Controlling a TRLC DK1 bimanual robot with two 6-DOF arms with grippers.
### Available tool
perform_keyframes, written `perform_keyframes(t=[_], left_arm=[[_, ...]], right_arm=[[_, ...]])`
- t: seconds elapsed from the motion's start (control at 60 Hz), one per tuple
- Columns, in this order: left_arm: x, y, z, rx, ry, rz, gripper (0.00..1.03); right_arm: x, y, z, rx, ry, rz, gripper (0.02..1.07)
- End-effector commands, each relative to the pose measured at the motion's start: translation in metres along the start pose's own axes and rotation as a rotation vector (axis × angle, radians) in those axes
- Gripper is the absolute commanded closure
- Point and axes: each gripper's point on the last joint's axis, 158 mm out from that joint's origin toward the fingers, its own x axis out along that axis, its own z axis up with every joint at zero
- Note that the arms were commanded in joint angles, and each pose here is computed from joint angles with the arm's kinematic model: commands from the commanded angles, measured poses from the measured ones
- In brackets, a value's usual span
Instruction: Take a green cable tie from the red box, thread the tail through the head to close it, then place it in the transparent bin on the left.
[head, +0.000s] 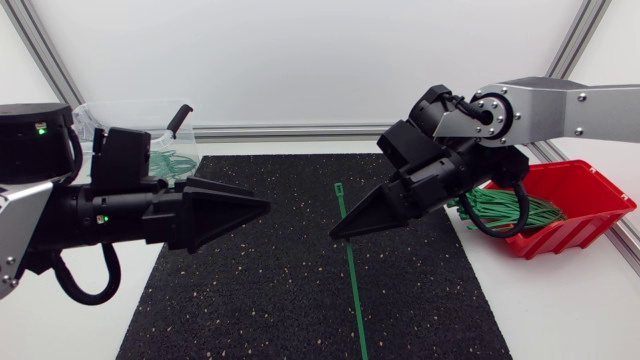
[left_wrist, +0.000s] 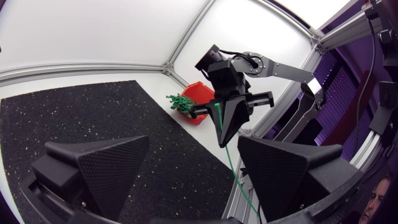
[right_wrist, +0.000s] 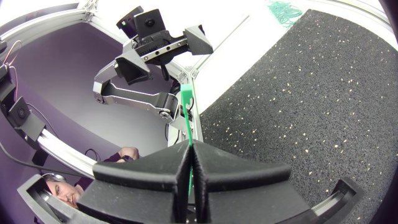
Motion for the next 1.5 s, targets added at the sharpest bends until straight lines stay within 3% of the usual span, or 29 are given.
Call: perform_keyframes(t=[0.0, 0.467, 0.817, 1.267, 1.483], left_arm=[[0.011, -0.015, 0.014, 0.005, 0.002, -0.043, 0.04], [0.059, -0.065, 0.022, -0.013, 0.051, -0.222, 0.04], [0.072, -0.068, 0.026, -0.048, 0.049, -0.253, 0.05], [0.073, -0.066, 0.026, -0.066, 0.035, -0.26, 0.29], [0.075, -0.065, 0.025, -0.074, 0.037, -0.261, 0.54]], right_arm=[[0.004, 0.001, 0.006, -0.011, 0.0, 0.024, 1.01], [-0.005, 0.02, 0.011, -0.058, -0.064, 0.072, 1.01], [-0.006, 0.029, 0.013, -0.117, -0.087, 0.085, 1.01], [-0.005, 0.033, 0.01, -0.128, -0.084, 0.087, 1.01], [-0.006, 0.034, 0.01, -0.129, -0.085, 0.086, 1.01]])
